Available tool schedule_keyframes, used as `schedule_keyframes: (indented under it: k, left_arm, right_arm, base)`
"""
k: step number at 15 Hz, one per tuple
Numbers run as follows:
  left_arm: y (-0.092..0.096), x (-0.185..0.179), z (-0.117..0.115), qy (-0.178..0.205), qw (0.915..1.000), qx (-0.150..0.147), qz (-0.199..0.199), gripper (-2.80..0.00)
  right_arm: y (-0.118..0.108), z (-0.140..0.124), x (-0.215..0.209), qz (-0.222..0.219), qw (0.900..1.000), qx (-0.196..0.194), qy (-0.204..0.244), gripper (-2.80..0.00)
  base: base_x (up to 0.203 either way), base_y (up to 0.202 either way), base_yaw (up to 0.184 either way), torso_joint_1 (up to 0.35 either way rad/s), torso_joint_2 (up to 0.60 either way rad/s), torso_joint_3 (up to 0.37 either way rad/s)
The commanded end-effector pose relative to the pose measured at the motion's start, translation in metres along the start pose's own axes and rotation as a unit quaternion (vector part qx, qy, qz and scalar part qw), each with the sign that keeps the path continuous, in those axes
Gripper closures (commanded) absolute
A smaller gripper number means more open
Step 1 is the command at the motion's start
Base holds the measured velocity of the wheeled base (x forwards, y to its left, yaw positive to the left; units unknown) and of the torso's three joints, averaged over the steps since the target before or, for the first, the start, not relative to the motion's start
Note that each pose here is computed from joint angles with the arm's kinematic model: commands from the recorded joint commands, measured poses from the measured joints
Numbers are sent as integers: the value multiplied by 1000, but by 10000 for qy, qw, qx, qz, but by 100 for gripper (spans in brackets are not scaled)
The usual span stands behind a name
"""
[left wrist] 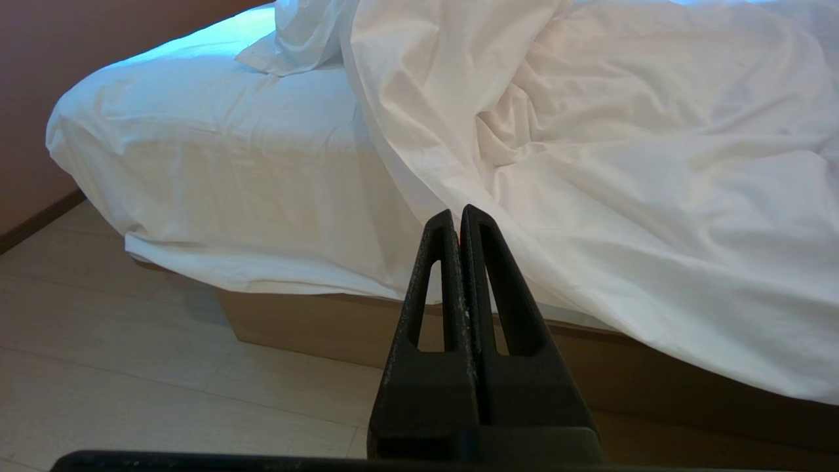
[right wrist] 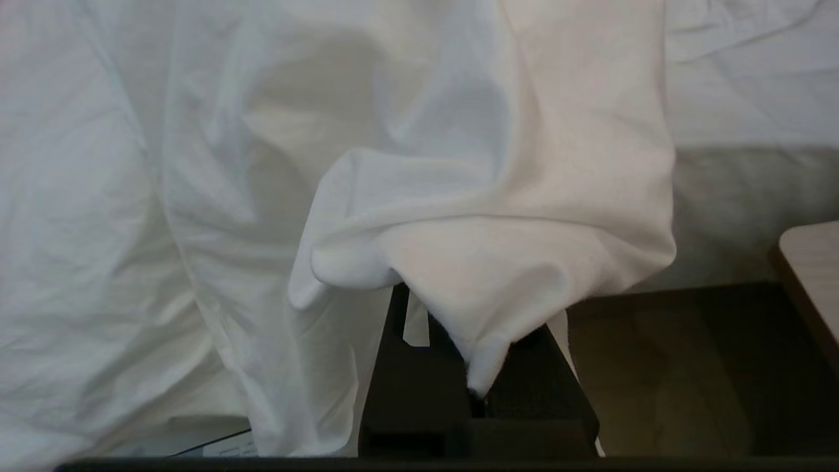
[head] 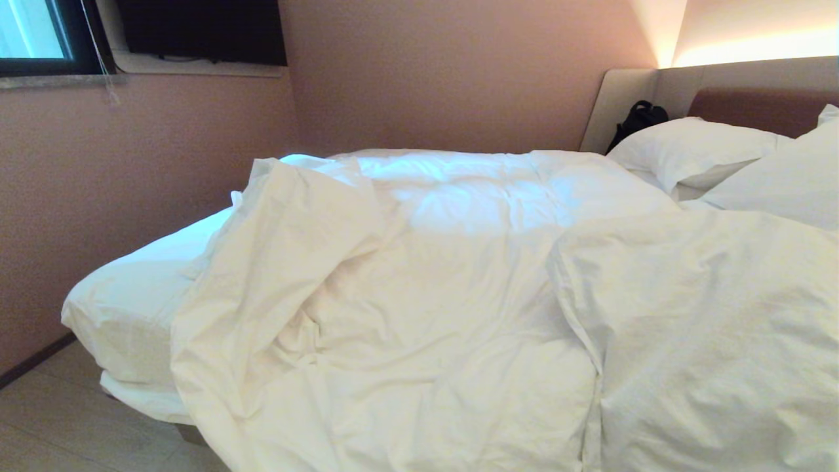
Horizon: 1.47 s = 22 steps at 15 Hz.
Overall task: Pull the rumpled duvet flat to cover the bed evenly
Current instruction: Flatten the corners of the folded blanket
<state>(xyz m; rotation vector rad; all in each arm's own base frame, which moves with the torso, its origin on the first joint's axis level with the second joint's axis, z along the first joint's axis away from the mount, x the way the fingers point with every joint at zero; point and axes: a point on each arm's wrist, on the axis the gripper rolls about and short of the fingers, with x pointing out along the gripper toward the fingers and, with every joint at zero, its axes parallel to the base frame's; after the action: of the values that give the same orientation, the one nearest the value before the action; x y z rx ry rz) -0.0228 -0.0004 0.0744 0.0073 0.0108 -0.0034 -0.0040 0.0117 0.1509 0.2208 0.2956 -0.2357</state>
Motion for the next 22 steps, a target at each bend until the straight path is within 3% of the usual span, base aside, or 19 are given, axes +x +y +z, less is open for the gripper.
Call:
schedule_keyframes:
  k: [1,9,10,11,18,22]
  left_arm:
    - [0,0,0,-1,10000,1,2,0]
    - [0,0,0,-1,10000,1,2,0]
    - [0,0,0,-1,10000,1,2,0]
    - [0,0,0,-1,10000,1,2,0]
    - [0,0,0,-1,10000,1,2,0]
    - [0,0,0,-1,10000,1,2,0]
  right_arm:
    - [2,-3,-7,41,9997,-87,-239,0]
    - [4,-6,-11,30,9990,-250,-378,0]
    - [4,-5,-11,30,9988,-279,-392,-71]
    - [4,-5,-11,30,9988,-295,-392,-280]
    - [5,-2,-12,70,9983,-313,-497,-280]
    - [11,17,-25,124,9949,-414,-909,-280]
  base:
    - [0,0,0,0,0,0]
    - [0,0,0,0,0,0]
    - [0,0,0,0,0,0]
    - [0,0,0,0,0,0]
    - [0,0,0,0,0,0]
    - [0,0,0,0,0,0]
